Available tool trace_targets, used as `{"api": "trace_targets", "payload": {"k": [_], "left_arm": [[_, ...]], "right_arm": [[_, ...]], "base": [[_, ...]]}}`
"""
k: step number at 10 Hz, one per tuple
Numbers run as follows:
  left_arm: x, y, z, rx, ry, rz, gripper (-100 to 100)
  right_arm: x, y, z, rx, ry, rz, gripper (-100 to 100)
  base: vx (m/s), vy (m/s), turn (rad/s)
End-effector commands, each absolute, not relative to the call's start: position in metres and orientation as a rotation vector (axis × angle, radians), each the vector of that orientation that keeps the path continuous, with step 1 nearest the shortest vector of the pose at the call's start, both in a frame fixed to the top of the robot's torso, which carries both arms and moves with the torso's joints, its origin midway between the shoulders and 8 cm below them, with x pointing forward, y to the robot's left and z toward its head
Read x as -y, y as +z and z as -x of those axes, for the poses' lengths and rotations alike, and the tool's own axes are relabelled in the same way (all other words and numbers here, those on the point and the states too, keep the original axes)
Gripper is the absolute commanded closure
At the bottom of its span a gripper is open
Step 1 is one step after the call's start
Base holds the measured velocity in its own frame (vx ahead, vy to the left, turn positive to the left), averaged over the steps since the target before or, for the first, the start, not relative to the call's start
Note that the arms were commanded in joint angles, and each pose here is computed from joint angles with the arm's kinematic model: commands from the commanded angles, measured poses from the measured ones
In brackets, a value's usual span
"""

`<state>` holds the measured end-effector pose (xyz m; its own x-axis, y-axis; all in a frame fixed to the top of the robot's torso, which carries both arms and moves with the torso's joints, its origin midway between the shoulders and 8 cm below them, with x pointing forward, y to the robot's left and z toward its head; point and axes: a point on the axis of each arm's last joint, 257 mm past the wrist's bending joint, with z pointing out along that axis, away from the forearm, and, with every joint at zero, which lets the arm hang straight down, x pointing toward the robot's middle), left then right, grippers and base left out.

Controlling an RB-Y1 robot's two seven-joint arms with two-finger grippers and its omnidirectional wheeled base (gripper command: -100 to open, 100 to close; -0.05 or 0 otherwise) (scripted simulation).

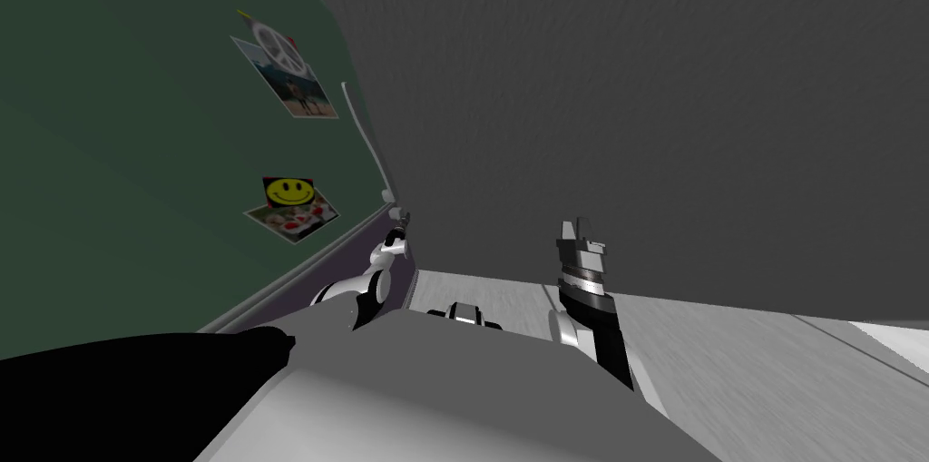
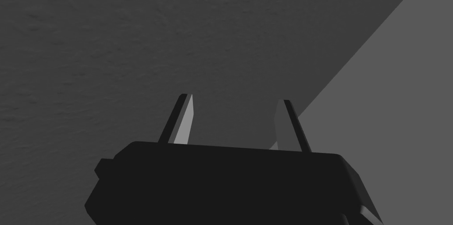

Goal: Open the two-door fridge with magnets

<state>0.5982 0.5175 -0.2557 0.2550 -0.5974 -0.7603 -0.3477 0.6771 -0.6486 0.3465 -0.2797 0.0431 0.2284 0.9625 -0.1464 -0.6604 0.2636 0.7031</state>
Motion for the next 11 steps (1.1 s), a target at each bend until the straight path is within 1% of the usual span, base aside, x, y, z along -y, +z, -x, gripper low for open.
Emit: {"api": "trace_targets", "payload": {"k": [1,2,5,6,8,9,11], "left_arm": [[-0.519,-0.255,-0.598,-1.346,-0.197,0.881,-100],[-0.508,-0.253,-0.599,-1.354,-0.211,0.844,100],[-0.493,-0.252,-0.602,-1.369,-0.239,0.805,100],[-0.491,-0.252,-0.602,-1.371,-0.250,0.805,100],[-0.477,-0.251,-0.604,-1.382,-0.276,0.773,100],[-0.475,-0.252,-0.604,-1.386,-0.285,0.772,100],[-0.461,-0.251,-0.605,-1.400,-0.305,0.736,100]], "right_arm": [[0.280,0.043,-0.347,-0.639,1.204,-0.569,0],[0.280,0.043,-0.347,-0.639,1.203,-0.569,0],[0.280,0.043,-0.346,-0.639,1.203,-0.569,0],[0.280,0.043,-0.346,-0.639,1.203,-0.569,0],[0.280,0.043,-0.346,-0.639,1.203,-0.569,0],[0.280,0.043,-0.346,-0.639,1.203,-0.569,0],[0.280,0.043,-0.346,-0.639,1.203,-0.569,0]], "base": [[-0.006,0.006,-0.011],[0.070,-0.021,0.299],[0.096,-0.050,0.204],[0.023,-0.011,0.009],[0.054,-0.018,0.185],[0.034,-0.024,0.026],[0.066,-0.039,0.195]]}}
